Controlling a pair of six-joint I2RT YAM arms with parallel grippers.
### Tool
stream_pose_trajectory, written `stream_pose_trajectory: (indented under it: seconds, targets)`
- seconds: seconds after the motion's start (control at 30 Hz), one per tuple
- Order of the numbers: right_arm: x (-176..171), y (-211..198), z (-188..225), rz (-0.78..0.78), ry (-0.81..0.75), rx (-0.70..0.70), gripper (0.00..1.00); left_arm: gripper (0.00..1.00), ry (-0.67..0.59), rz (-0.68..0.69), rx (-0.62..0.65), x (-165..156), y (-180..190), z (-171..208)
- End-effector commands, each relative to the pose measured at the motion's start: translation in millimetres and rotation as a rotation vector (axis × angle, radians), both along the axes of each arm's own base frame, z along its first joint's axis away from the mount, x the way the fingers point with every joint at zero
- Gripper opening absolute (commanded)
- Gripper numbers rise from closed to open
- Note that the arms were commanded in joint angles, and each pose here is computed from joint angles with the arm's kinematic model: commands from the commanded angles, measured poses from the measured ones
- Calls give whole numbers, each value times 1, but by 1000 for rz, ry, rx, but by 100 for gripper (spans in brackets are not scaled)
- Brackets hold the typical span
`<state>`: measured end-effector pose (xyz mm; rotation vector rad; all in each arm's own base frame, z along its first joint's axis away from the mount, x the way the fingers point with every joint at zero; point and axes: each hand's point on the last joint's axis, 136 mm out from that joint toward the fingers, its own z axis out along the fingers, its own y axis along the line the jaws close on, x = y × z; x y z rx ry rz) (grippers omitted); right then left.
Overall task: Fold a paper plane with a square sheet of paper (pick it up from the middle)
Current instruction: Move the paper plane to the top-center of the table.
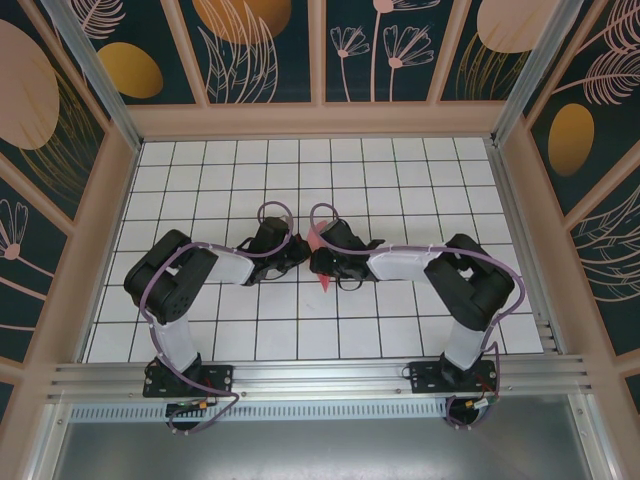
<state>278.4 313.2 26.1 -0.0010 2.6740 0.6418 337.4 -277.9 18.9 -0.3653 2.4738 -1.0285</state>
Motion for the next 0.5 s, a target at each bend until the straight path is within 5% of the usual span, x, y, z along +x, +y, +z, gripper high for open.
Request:
stream_pose_trajectory:
  seconds: [0.0,0.27,0.4,0.47]
  targets:
    - [5,-1,1,-18,-13,-41,45,0,6,-4,15,0,4,-3]
    - [10,-5,5,-49,-33,-65,20,2,4,-6,18,0,5,-2]
    - [14,-11,9,-72,-52,-90,2,16,-10,-13,16,3,5,9]
    - [17,-18,14,-87,-75,-123,1,26,-34,-8,22,7,9,21]
